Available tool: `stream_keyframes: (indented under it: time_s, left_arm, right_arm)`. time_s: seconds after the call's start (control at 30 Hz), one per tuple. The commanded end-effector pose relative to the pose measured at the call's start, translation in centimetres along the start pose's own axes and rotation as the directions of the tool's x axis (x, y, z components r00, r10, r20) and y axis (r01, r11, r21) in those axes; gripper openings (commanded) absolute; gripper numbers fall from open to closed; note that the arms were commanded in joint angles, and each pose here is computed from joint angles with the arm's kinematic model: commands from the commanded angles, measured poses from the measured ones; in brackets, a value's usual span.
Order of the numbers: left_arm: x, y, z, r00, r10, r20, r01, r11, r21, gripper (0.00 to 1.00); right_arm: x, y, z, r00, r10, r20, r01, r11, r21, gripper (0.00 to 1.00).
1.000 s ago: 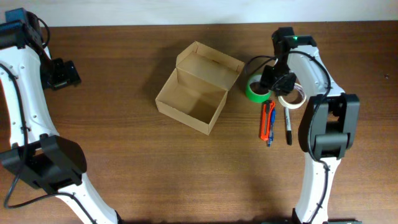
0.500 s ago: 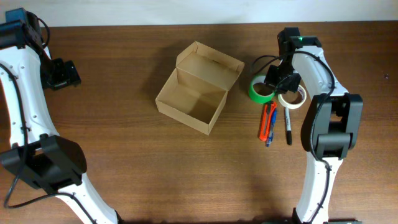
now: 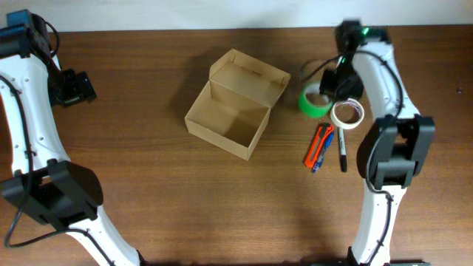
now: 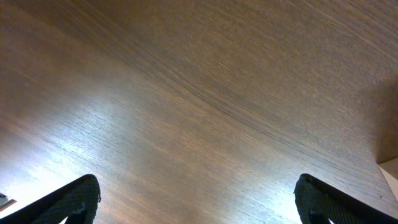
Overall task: Pack container
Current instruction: 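Carry the green tape roll into the box and lower it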
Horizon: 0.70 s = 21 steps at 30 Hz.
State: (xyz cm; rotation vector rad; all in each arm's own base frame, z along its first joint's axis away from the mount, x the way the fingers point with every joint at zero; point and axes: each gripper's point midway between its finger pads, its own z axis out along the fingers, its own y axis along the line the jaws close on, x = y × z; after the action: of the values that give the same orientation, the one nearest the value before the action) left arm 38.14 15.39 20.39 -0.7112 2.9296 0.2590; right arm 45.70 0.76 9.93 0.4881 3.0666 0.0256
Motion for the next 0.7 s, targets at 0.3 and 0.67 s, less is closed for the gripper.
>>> stream_keyframes:
  time_s: [0.3, 0.67]
  left_arm:
    - [0.1, 0.1, 0.5, 1.0, 0.013, -0.015, -0.013, 1.0, -0.006, 1.0]
    - [0.1, 0.1, 0.5, 1.0, 0.013, -0.015, -0.013, 1.0, -0.006, 1.0]
  right_arm:
    - [4.7, 12.4, -24.2, 0.747, -0.349, 0.566, 0.489, 0.865, -0.112, 0.04]
    - [11.7, 21.3, -14.6, 0.648, -0.683, 0.336, 0.703, 0.707, 0.081, 0.04]
